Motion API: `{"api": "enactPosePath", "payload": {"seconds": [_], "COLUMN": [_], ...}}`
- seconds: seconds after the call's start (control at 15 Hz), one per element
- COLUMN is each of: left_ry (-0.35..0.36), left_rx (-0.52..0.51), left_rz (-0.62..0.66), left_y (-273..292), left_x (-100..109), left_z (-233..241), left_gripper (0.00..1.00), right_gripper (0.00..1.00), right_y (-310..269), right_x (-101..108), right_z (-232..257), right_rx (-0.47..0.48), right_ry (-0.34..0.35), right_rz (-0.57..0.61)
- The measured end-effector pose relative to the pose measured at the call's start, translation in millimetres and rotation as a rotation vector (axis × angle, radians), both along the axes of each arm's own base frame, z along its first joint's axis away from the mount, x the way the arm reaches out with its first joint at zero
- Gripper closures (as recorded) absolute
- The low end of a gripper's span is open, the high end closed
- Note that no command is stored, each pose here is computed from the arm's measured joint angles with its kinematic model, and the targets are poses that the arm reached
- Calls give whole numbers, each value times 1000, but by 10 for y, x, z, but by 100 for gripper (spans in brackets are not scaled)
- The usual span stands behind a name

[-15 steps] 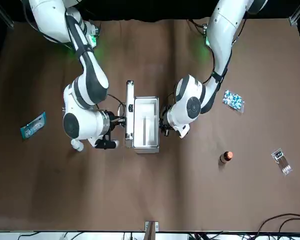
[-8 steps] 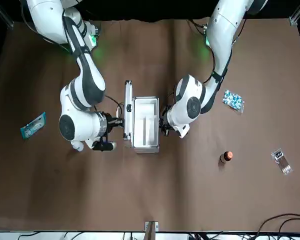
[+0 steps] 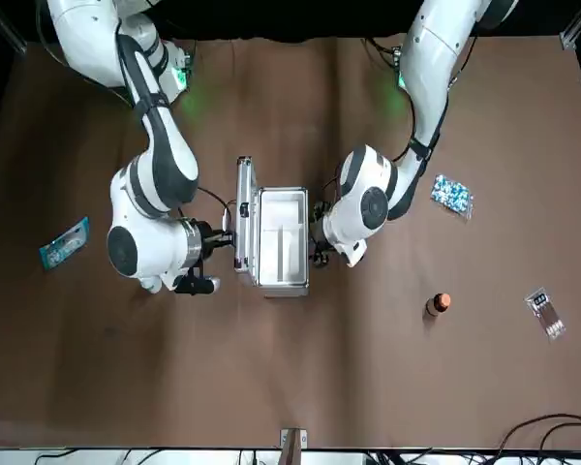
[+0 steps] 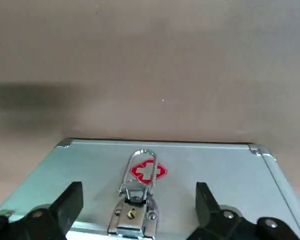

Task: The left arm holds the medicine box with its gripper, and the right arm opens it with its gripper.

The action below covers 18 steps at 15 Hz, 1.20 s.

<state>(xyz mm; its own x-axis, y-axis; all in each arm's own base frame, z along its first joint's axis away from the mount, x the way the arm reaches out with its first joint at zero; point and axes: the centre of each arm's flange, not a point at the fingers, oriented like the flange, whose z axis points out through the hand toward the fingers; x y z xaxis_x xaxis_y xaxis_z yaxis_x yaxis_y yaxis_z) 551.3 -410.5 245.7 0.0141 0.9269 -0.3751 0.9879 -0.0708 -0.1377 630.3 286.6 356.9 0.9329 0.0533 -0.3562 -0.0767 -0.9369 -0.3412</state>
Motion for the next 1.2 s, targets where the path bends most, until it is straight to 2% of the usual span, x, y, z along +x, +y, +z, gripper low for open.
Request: {"api": "enactPosePath", "payload": {"seconds": [0.33,0.53,0.8,1.07,1.13,1.2], "left_ry": [4,26,35,53,43,-4], "left_rx": [24,66,97,55,38,13], "left_rz": [-19,-33,-71,-317,-387,-521], "left_y": [50,257,524,1051,1224,1598], "left_x": [10,100,261,481,539,646], "left_z": [-25,-59,36,519,680,991], "left_gripper": [0,0,0,1,1,1], "right_gripper": [71,70,70,63,59,41], "right_y": [-124,-222,-584,-984,-1094,-1300], "right_x": [50,85,269,422,454,491], "right_z": [-4,-12,21,190,306,571], "right_rx": [16,26,43,68,74,61], "right_ry": [-6,-14,-67,-95,-93,-91], "right_rz": [10,22,4,16,18,31]}}
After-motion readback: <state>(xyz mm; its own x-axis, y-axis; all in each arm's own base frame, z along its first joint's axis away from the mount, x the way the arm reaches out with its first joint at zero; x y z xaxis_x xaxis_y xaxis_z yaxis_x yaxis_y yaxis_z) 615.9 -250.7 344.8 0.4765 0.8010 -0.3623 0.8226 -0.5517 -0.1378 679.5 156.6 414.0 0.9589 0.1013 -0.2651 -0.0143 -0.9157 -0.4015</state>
